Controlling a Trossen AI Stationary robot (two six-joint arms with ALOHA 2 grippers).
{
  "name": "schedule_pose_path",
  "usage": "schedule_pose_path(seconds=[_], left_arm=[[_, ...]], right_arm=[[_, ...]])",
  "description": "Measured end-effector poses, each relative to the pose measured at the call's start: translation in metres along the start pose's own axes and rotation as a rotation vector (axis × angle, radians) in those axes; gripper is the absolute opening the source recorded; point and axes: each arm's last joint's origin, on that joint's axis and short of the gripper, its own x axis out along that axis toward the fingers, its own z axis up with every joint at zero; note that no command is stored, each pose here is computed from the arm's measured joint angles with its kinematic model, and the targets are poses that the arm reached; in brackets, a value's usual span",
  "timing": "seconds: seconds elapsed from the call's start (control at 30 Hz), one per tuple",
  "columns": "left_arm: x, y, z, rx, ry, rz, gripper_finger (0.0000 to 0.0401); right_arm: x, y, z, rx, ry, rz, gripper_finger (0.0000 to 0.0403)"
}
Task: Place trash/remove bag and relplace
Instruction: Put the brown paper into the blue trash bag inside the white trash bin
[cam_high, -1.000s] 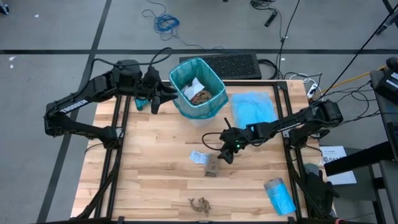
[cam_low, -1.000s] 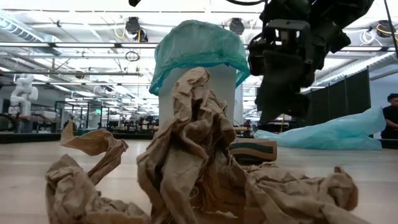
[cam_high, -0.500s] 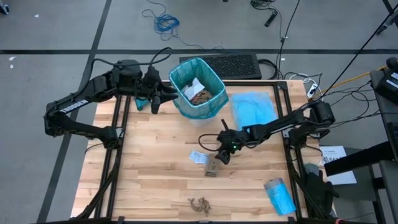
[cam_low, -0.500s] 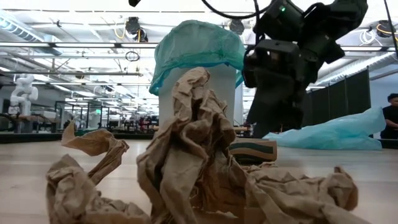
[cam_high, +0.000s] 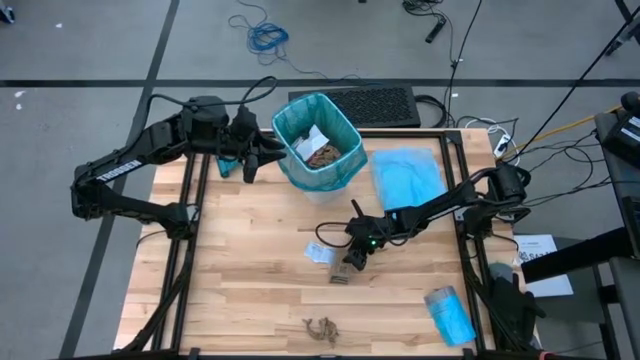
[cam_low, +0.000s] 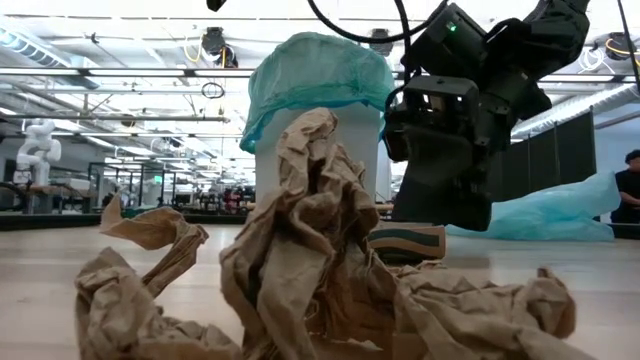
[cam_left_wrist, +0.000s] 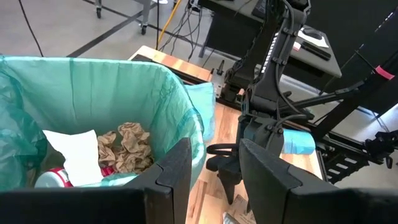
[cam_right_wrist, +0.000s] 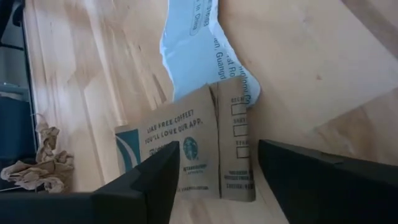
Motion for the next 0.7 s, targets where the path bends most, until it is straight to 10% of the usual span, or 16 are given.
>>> schedule_pose_path(seconds=[0.27,0.7], left_arm=[[0.000,0.000,0.000,0.007,-0.001,0.001,0.0132],[0.000,0.000,0.000,0.008,-0.002,0.002,0.0132]], right_arm=[[0.001,-0.001,-0.003,0.009,0.027,0.003,0.0023],[-0.051,0.037,0.022,-0.034,-0.253,0.192,0.0001]])
